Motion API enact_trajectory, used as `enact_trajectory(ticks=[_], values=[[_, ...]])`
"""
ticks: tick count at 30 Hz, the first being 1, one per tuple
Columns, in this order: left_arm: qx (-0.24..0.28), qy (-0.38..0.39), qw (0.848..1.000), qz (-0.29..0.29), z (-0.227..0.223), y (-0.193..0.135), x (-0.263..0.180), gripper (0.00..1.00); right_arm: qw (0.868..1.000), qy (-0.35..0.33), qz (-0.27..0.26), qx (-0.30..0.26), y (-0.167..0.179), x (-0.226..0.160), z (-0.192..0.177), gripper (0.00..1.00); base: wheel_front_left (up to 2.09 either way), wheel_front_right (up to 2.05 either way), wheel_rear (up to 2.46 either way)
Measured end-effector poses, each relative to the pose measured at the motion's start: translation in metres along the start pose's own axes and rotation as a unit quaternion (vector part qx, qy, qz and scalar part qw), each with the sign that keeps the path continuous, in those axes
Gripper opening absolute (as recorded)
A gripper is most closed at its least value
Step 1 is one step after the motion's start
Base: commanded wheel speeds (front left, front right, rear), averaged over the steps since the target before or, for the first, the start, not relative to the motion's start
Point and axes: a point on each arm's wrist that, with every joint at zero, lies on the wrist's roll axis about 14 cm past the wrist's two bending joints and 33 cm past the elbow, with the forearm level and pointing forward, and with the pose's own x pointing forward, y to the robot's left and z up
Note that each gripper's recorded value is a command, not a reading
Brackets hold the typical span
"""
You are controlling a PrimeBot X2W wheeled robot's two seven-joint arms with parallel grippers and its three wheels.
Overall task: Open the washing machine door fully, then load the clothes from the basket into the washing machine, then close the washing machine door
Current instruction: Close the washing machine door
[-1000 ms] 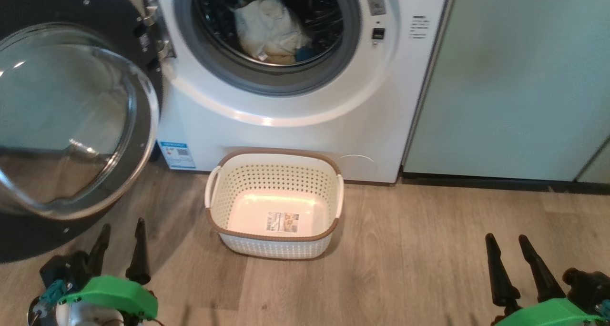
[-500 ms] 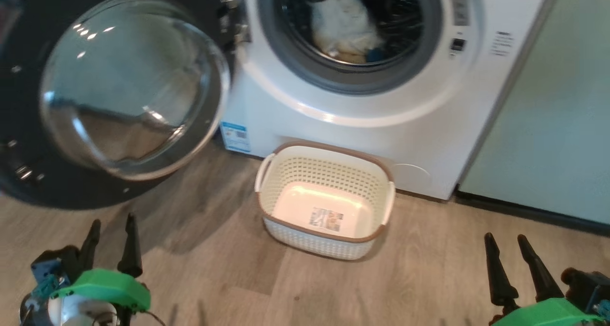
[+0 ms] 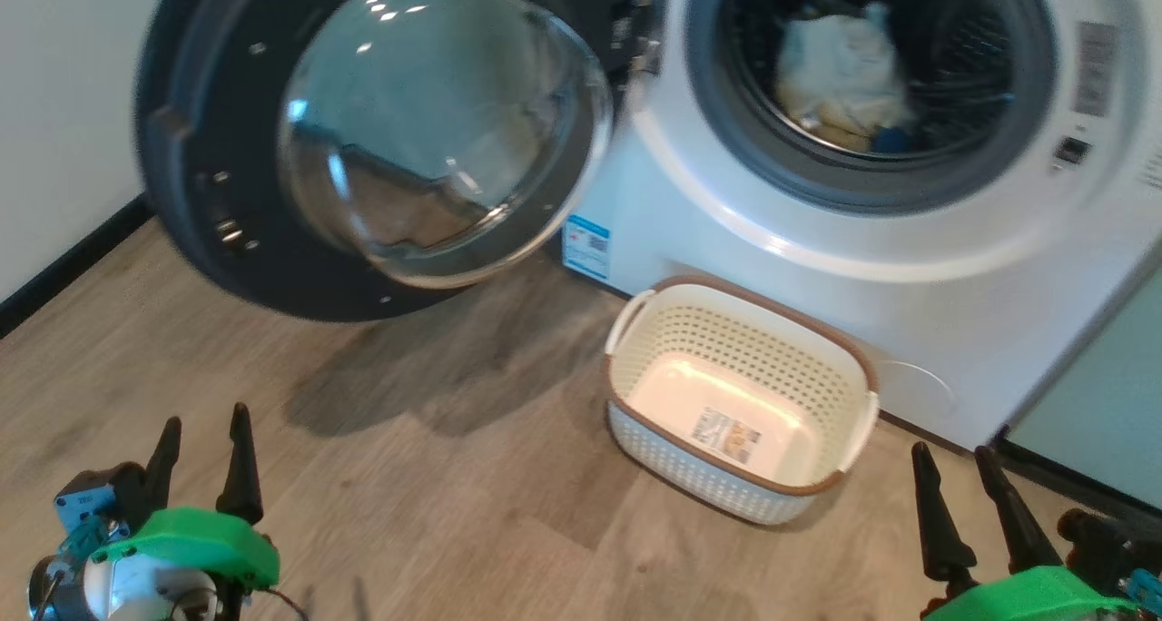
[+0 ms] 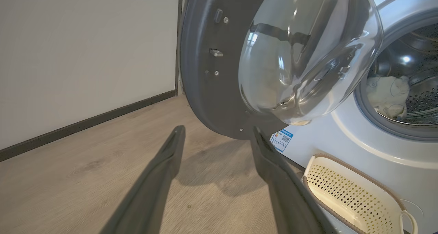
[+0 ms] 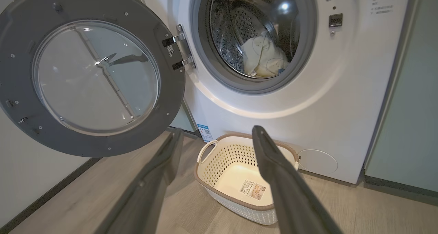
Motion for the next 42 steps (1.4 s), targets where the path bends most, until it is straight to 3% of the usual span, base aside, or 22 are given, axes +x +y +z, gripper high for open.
enact_trajectory(ticks=[12, 36, 37, 38, 40, 41, 42], values=[[0.002, -0.008, 0.998, 0.068, 0.007, 0.047, -0.026, 1.0, 0.997, 0.029, 0.068, 0.005, 0.04, 0.025, -0.019, 1.0, 0.0, 0.0, 0.0], [-0.005, -0.025, 0.996, 0.082, 0.017, 0.051, -0.028, 1.0, 0.995, 0.027, 0.096, 0.004, 0.054, 0.039, -0.017, 1.0, 0.0, 0.0, 0.0], [-0.012, -0.027, 0.996, 0.082, 0.017, 0.051, -0.028, 0.82, 0.995, 0.027, 0.095, 0.004, 0.054, 0.038, -0.016, 1.0, 0.0, 0.0, 0.0], [-0.017, -0.029, 0.996, 0.083, 0.017, 0.051, -0.028, 0.51, 0.995, 0.026, 0.094, 0.003, 0.053, 0.038, -0.016, 1.0, 0.0, 0.0, 0.0], [-0.043, -0.035, 0.995, 0.088, 0.019, 0.053, -0.028, 0.16, 0.996, 0.023, 0.09, 0.003, 0.051, 0.038, -0.014, 1.0, 0.0, 0.0, 0.0], [-0.055, -0.039, 0.994, 0.091, 0.02, 0.054, -0.028, 0.0, 0.996, 0.022, 0.088, 0.003, 0.05, 0.038, -0.013, 1.0, 0.0, 0.0, 0.0], [-0.07, -0.043, 0.992, 0.094, 0.021, 0.056, -0.028, 0.0, 0.996, 0.022, 0.087, 0.003, 0.049, 0.038, -0.013, 1.0, 0.0, 0.0, 0.0]])
